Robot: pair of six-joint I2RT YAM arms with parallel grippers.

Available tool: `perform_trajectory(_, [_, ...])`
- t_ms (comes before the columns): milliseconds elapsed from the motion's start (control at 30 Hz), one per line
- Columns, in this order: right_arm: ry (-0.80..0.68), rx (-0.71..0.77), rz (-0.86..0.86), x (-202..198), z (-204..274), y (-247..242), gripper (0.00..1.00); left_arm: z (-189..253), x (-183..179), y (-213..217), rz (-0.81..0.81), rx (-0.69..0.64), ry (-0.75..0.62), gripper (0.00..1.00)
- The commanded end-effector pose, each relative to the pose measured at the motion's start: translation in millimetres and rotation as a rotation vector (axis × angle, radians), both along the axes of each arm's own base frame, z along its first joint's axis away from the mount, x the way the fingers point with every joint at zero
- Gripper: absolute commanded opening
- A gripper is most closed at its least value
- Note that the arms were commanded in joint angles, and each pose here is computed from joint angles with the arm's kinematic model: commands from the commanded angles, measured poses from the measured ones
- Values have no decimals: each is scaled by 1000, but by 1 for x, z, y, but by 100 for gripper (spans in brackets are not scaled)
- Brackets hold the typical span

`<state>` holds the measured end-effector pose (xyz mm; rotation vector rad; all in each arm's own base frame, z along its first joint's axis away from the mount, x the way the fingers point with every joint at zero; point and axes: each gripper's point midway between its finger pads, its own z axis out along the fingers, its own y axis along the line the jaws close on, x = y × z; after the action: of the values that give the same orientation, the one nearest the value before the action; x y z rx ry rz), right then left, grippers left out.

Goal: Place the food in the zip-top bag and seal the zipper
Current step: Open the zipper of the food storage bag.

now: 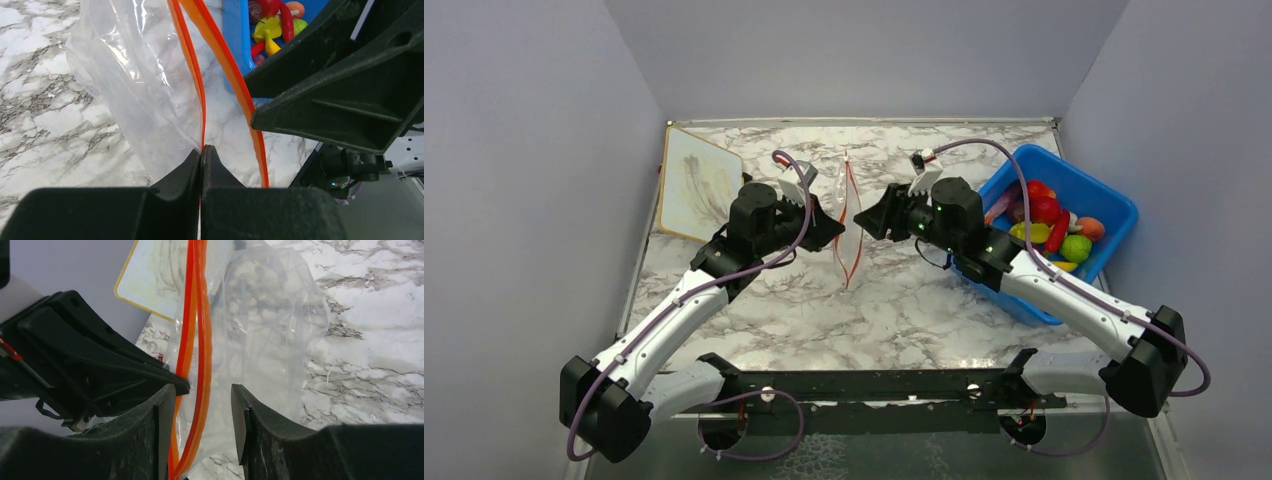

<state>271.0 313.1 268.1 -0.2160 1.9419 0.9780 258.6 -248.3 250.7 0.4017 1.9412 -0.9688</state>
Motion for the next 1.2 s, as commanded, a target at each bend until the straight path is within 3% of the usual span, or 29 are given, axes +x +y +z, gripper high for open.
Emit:
perform_trajectory(0, [30,19,-1,6,5,11,46,13,-7,-6,-80,-9,-62,0])
perform_trajectory(167, [76,-61,-73,22,-21,9,41,10,-8,-5,-86,2,-63,0])
perform_trajectory(233, [72,-93,-104,27,-27,4,27,8,-7,-3,-69,12,-52,0])
perform_trajectory(300, [48,-131,-155,32,-27,-7,6,3,-1,4,-11,40,-26,0])
perform_trajectory(333, [30,-150,-184,35,-25,-14,1,-2,5,11,46,66,-5,0])
perform_trajectory(467, [-43,-197,-286,39,-12,-44,1,-14,20,45,270,150,52,0])
perform_trajectory(733, [-44,-157,-262,30,-4,-44,1,-9,28,50,338,99,51,0])
perform_trajectory(767, [-44,-147,-243,29,-3,-39,1,-6,27,44,309,83,52,4])
perform_trajectory(967, [21,-178,-247,37,-14,-29,1,23,17,7,82,-21,-44,57])
perform_trajectory(1067, [45,-184,-255,41,-15,-25,1,37,18,0,31,-24,-109,72])
perform_trajectory(1167, [77,-201,-262,45,-18,-21,1,49,23,-5,1,-14,-161,79])
